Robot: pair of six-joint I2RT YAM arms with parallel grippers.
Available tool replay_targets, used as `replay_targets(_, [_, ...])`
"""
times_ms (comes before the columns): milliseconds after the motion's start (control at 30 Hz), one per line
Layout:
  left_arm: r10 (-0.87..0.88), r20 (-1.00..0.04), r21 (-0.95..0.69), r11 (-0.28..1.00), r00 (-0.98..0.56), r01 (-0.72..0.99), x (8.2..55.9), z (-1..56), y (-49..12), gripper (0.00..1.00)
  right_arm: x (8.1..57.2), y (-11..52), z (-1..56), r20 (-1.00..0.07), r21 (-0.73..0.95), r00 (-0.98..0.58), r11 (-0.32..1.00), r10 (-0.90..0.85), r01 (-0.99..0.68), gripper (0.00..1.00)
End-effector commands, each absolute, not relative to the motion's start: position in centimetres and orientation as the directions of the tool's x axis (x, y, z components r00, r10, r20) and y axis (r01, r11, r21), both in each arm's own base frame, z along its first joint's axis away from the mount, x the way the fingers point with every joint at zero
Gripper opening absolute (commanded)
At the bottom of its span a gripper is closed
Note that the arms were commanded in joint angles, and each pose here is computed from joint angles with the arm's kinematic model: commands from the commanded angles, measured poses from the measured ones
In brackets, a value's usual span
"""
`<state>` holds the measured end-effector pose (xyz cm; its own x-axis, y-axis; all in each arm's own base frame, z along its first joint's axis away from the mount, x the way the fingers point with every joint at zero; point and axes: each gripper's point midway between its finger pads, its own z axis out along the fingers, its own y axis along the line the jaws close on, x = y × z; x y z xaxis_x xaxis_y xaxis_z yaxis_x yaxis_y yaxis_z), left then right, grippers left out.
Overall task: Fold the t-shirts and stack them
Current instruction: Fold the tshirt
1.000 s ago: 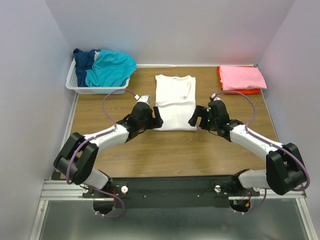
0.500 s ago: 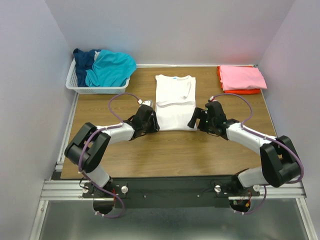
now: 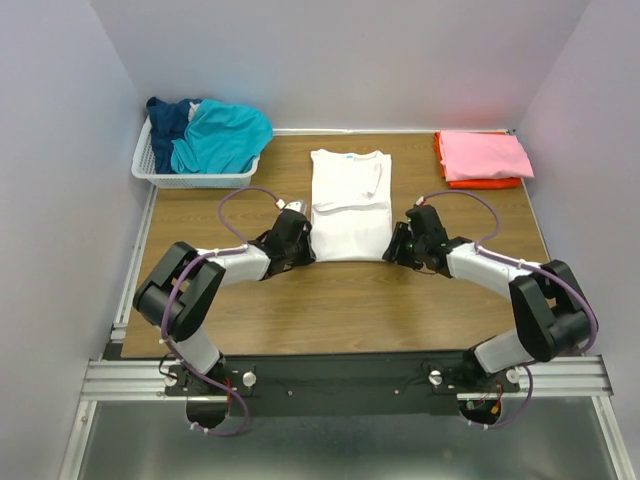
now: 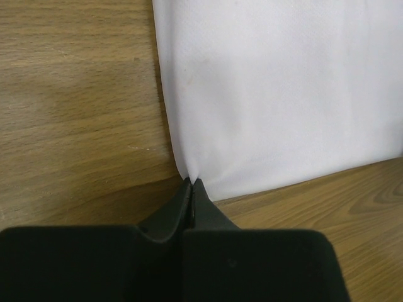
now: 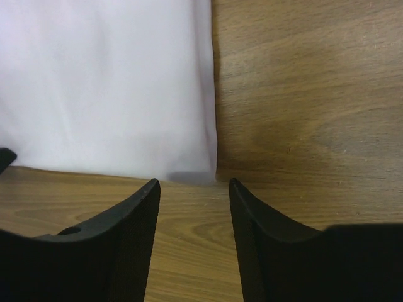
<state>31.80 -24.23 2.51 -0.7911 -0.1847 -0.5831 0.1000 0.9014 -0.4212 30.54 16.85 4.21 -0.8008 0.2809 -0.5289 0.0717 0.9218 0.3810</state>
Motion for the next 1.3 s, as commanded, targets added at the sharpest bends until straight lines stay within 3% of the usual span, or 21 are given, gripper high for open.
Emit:
replay_targets(0, [-0.157, -0.542, -0.421, 0.901, -0.825, 0.105, 30.7, 1.0, -24.2, 0.0, 31.1, 16.2, 3.1, -0.527, 0.334, -0.801, 0.936, 0.282, 0.11, 0.54])
replay_targets(67, [-0.165, -0.544, -0.422, 0.901, -0.823, 0.098, 30.8, 0.9, -24.1, 0.0, 31.4, 16.2, 2.6, -0.521, 0.326, -0.806, 0.938, 0.281, 0.116, 0.53])
replay_targets(133, [-0.164, -0.547, -0.422, 0.901, -0.821, 0.101, 30.8, 0.9, -24.1, 0.0, 31.5, 16.3, 2.3, -0.516, 0.322, -0.81, 0.939, 0.278, 0.117, 0.42])
replay_targets(433, [-0.16, -0.547, -0.42, 0.901, -0.822, 0.104, 30.8, 0.9, -24.2, 0.0, 31.1, 16.4, 1.5, -0.497, 0.323, -0.826, 0.94, 0.266, 0.108, 0.18])
replay_targets(500, [-0.159, -0.548, -0.426, 0.898, -0.821, 0.111, 30.6, 1.1, -24.2, 0.0, 30.7, 16.7, 2.0, -0.497, 0.345, -0.827, 0.934, 0.261, 0.088, 0.09])
replay_targets(633, [-0.199, -0.569, -0.415, 0.907, -0.798, 0.07, 29.6, 1.6, -22.6, 0.0, 28.6, 17.2, 2.8, -0.477, 0.401, -0.842, 0.915, 0.252, 0.047, 0.01])
replay_targets(900, [-0.186, -0.53, -0.45, 0.889, -0.827, 0.089, 21.8, 0.6, -22.0, 0.0, 19.7, 18.9, 2.9, -0.342, 0.511, -0.917, 0.86, 0.205, 0.001, 0.01])
replay_targets(1000, [-0.229, -0.516, -0.538, 0.836, -0.826, 0.104, 19.6, 2.7, -22.5, 0.0, 16.4, 19.4, 4.1, -0.323, 0.549, -0.929, 0.835, 0.183, -0.027, 0.01])
replay_targets(1167, [-0.303, -0.541, -0.604, 0.789, -0.784, 0.112, 16.6, 6.1, -20.1, 0.0, 14.0, 17.3, 5.7, -0.358, 0.513, -0.92, 0.857, 0.16, -0.051, 0.01])
replay_targets(1267, [-0.365, -0.587, -0.641, 0.754, -0.723, 0.14, 16.7, 10.0, -19.2, 0.0, 14.1, 18.4, 8.7, -0.406, 0.583, -0.899, 0.805, 0.167, -0.113, 0.01])
